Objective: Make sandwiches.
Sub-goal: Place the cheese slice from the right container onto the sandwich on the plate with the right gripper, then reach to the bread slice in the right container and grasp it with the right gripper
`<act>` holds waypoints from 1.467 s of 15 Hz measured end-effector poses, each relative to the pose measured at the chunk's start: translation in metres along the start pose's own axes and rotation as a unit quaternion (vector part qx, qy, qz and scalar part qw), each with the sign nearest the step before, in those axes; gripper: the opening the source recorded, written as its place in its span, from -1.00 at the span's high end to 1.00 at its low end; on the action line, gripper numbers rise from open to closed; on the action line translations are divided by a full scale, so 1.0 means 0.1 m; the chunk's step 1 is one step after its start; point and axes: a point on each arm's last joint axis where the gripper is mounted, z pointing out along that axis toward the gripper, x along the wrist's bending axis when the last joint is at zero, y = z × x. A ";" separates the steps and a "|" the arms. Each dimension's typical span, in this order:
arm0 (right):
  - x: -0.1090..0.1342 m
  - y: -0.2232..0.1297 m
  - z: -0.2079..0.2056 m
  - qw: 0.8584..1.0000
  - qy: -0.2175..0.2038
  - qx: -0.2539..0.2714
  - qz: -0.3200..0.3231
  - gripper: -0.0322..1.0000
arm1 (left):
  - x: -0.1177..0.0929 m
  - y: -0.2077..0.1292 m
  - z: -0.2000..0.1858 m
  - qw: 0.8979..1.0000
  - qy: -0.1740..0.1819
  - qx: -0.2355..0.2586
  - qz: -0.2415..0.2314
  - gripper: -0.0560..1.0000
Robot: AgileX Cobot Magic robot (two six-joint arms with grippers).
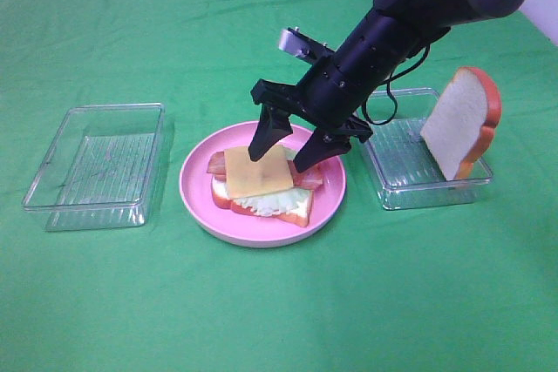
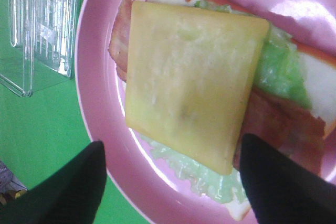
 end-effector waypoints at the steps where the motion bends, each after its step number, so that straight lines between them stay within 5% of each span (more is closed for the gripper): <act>1: 0.00 0.00 -0.02 1.000 -0.006 -0.001 -0.004 -0.43 | 0.00 0.00 0.00 1.000 0.000 0.000 0.000 -0.62; 9: 0.20 -0.19 -1.01 0.987 -0.140 -0.059 -0.054 -0.47 | 0.00 0.00 0.00 1.000 0.000 0.000 -0.001 -0.62; 15: -0.27 -0.36 -1.91 0.975 -0.194 -0.109 0.008 -0.47 | 0.00 0.00 0.00 1.000 0.000 0.000 -0.001 -0.62; 22: -0.68 -0.34 -2.02 0.964 -0.239 -0.109 0.041 -0.47 | 0.00 0.00 0.00 1.000 0.000 0.000 -0.002 -0.62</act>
